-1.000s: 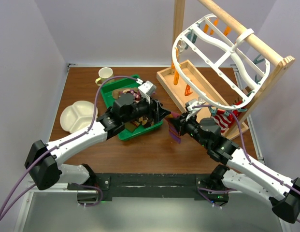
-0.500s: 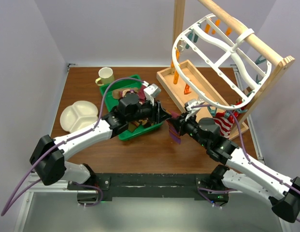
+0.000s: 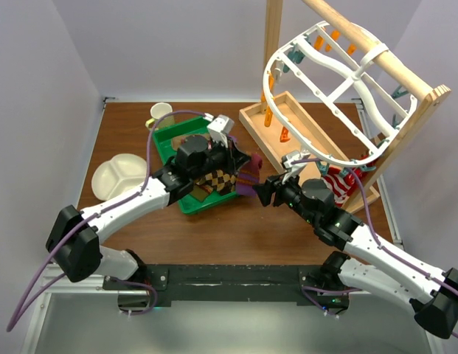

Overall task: Remove the socks clipped to the hanger
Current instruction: Remove the sock from the hanger, then place the sock in the bin.

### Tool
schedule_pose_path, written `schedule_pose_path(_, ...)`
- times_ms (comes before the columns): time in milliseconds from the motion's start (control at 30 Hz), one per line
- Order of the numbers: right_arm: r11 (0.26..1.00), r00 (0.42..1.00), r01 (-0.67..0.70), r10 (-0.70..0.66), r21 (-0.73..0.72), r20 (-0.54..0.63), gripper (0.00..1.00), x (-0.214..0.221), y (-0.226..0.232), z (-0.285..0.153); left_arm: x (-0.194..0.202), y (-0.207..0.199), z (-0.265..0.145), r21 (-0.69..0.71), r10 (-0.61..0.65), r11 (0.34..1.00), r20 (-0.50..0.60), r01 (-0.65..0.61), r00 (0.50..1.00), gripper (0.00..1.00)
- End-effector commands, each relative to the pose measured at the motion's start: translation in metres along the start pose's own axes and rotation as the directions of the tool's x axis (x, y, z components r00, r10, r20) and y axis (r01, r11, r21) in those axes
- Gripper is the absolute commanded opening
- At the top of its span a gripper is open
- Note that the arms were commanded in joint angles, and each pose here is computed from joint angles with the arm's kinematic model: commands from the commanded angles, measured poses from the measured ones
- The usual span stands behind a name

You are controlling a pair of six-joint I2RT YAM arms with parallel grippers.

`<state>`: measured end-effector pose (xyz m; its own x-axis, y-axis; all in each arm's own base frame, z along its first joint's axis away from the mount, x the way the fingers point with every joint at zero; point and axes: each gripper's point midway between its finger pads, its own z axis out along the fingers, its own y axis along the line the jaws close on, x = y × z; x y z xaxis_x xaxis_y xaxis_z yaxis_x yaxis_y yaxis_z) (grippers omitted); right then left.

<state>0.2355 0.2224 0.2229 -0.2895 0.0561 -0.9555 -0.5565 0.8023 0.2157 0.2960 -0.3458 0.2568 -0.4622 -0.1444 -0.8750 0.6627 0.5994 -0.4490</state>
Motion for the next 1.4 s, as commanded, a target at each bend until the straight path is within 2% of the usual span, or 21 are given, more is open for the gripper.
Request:
schedule_pose_path(0, 1.000, 0.998, -0.019, 0.018, 0.024, 0.059, 0.65, -0.021, -0.001, -0.002, -0.077, 0.023, -0.011, -0.115, 0.007, 0.993, 0.194, 0.016, 0.981, 0.00)
schedule_pose_path(167, 0.999, 0.998, -0.021, 0.020, 0.024, 0.051, 0.69, -0.019, -0.001, 0.000, -0.097, 0.073, -0.020, -0.250, 0.016, 0.967, 0.222, 0.041, 0.975, 0.00)
schedule_pose_path(333, 0.999, 0.999, -0.017, 0.016, 0.031, 0.042, 0.70, -0.017, -0.002, 0.000, -0.082, 0.127, -0.037, -0.389, -0.005, 0.916, 0.232, 0.097, 0.973, 0.00)
schedule_pose_path(433, 1.000, 0.999, -0.014, 0.013, 0.023, 0.032, 0.71, -0.015, 0.000, 0.002, -0.041, 0.171, -0.039, -0.481, -0.072, 0.862, 0.192, 0.158, 0.979, 0.00)
schedule_pose_path(467, 1.000, 1.000, -0.012, 0.011, 0.022, 0.029, 0.71, -0.014, 0.000, 0.003, -0.015, 0.187, -0.043, -0.517, -0.102, 0.839, 0.163, 0.173, 0.981, 0.00)
schedule_pose_path(533, 1.000, 1.000, -0.011, 0.011, 0.022, 0.026, 0.71, -0.014, 0.000, 0.003, 0.010, 0.215, -0.048, -0.569, -0.152, 0.790, 0.177, 0.227, 0.972, 0.00)
schedule_pose_path(633, 1.000, 1.000, -0.010, 0.009, 0.020, 0.025, 0.72, -0.013, 0.000, 0.003, 0.058, 0.249, -0.054, -0.632, -0.238, 0.727, 0.136, 0.269, 0.962, 0.00)
schedule_pose_path(767, 1.000, 1.000, -0.004, 0.003, 0.019, 0.023, 0.72, -0.014, 0.000, 0.003, 0.075, 0.260, -0.061, -0.661, -0.257, 0.695, 0.138, 0.282, 0.957, 0.00)
schedule_pose_path(900, 1.000, 1.000, -0.003, 0.002, 0.015, 0.021, 0.73, -0.012, 0.001, 0.002, 0.066, 0.262, -0.072, -0.689, -0.231, 0.667, 0.171, 0.284, 0.958, 0.00)
schedule_pose_path(1000, 1.000, 1.000, -0.005, 0.004, 0.015, 0.021, 0.73, -0.012, 0.001, 0.003, 0.051, 0.254, -0.075, -0.674, -0.205, 0.683, 0.191, 0.280, 0.960, 0.01)
schedule_pose_path(1067, 1.000, 1.000, -0.005, 0.004, 0.015, 0.021, 0.73, -0.011, 0.001, 0.004, 0.046, 0.250, -0.076, -0.664, -0.198, 0.695, 0.193, 0.277, 0.961, 0.08)
schedule_pose_path(1167, 1.000, 1.000, -0.005, 0.004, 0.015, 0.021, 0.73, -0.011, 0.001, 0.004, 0.035, 0.243, -0.080, -0.652, -0.179, 0.709, 0.203, 0.270, 0.963, 0.25)
schedule_pose_path(1233, 1.000, 1.000, -0.006, 0.006, 0.017, 0.021, 0.73, -0.011, 0.001, 0.004, 0.026, 0.238, -0.082, -0.644, -0.164, 0.718, 0.211, 0.263, 0.964, 0.33)
schedule_pose_path(1267, 1.000, 1.000, -0.005, 0.004, 0.015, 0.021, 0.73, -0.011, 0.001, 0.004, 0.023, 0.237, -0.083, -0.643, -0.158, 0.720, 0.215, 0.261, 0.964, 0.41)
schedule_pose_path(1367, 1.000, 1.000, -0.004, 0.004, 0.015, 0.021, 0.73, -0.011, 0.001, 0.004, 0.011, 0.230, -0.088, -0.635, -0.134, 0.731, 0.226, 0.250, 0.965, 0.58)
